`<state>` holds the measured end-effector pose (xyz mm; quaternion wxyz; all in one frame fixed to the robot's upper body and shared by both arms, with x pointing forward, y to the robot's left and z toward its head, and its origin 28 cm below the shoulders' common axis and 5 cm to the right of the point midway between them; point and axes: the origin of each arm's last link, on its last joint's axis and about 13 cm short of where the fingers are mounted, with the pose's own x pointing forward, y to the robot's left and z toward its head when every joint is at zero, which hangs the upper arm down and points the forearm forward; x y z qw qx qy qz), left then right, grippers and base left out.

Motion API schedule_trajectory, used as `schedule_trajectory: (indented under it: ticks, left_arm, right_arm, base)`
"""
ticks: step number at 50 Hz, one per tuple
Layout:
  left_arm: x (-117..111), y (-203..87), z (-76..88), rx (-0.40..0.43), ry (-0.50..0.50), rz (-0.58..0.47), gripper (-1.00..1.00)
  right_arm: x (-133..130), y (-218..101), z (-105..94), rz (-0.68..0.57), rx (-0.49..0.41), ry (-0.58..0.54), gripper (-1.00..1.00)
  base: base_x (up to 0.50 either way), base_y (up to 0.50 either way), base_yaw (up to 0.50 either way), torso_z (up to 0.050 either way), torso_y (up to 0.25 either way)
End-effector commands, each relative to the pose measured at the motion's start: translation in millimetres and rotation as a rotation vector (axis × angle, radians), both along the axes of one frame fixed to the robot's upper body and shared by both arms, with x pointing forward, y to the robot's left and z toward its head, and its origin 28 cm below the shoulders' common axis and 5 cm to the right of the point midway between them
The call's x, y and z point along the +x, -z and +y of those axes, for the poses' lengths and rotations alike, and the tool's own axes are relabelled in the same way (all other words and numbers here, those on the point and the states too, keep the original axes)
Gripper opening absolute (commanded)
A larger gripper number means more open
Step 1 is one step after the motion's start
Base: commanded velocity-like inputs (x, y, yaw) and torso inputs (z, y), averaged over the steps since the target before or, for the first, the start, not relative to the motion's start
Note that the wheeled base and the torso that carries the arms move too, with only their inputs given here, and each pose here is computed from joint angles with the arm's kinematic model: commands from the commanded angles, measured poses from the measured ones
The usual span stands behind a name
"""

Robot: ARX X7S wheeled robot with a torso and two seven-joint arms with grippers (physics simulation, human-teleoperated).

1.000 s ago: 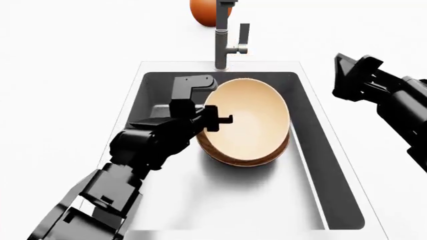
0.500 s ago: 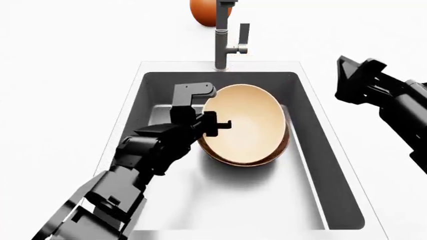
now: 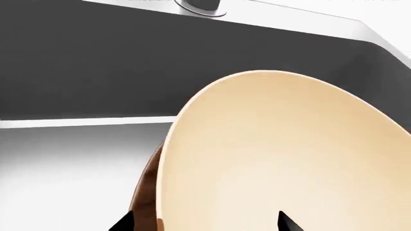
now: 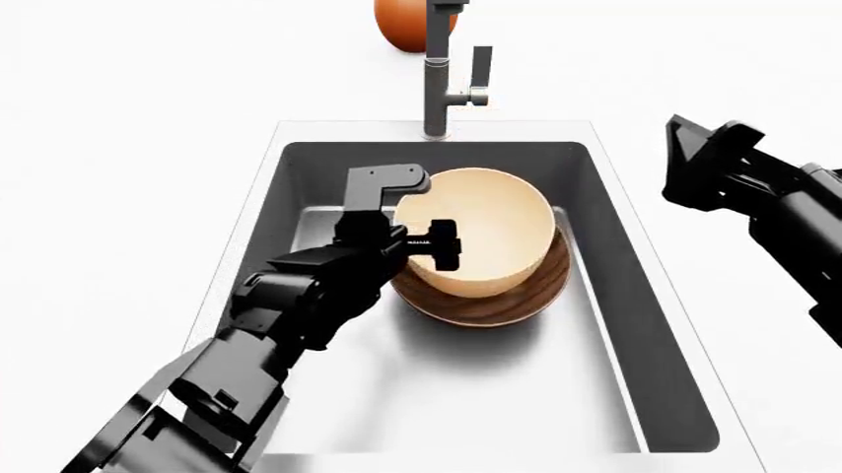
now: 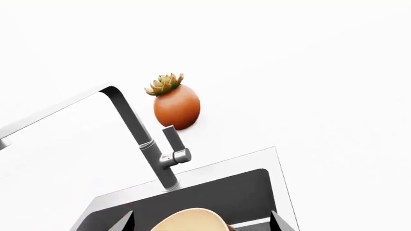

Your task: Stack the bowls in the sink.

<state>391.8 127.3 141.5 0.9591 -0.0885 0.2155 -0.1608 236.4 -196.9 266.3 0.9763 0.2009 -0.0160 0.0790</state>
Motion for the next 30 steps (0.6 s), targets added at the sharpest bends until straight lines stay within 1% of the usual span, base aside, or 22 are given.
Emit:
schedule_trajectory:
  ticks: [1,4,10,16,30]
  left_arm:
    - [-1,0,2.2,0.012,-0.001,-0.008,1.0]
    - [-2,-1,3.2,0.023,0.002,-0.015,1.0]
    - [-9,-13,12.9,-0.015,-0.015,-0.042,1.0]
    - [-12,-22,21.8,-0.015,-0.038,-0.071,1.0]
    - [-17,-40,30.6,-0.022,-0.063,-0.133,1.0]
  right_arm:
    - [0,1,-0.5,0.002,0.002,0.002,1.0]
    - [0,1,-0.5,0.002,0.001,0.001,1.0]
    - [-1,0,-0.5,-0.001,0.003,0.0,1.0]
    - [-3,-1,-0.6,-0.005,0.005,0.0,1.0]
    - [-4,-5,0.4,-0.011,0.003,-0.001,1.0]
  base:
    - [0.0,0.0,0.0,0.0,0.0]
    - [0.0,0.0,0.0,0.0,0.0]
    - [0.0,0.0,0.0,0.0,0.0]
    - [0.0,0.0,0.0,0.0,0.0]
    - [0.0,0.0,0.0,0.0,0.0]
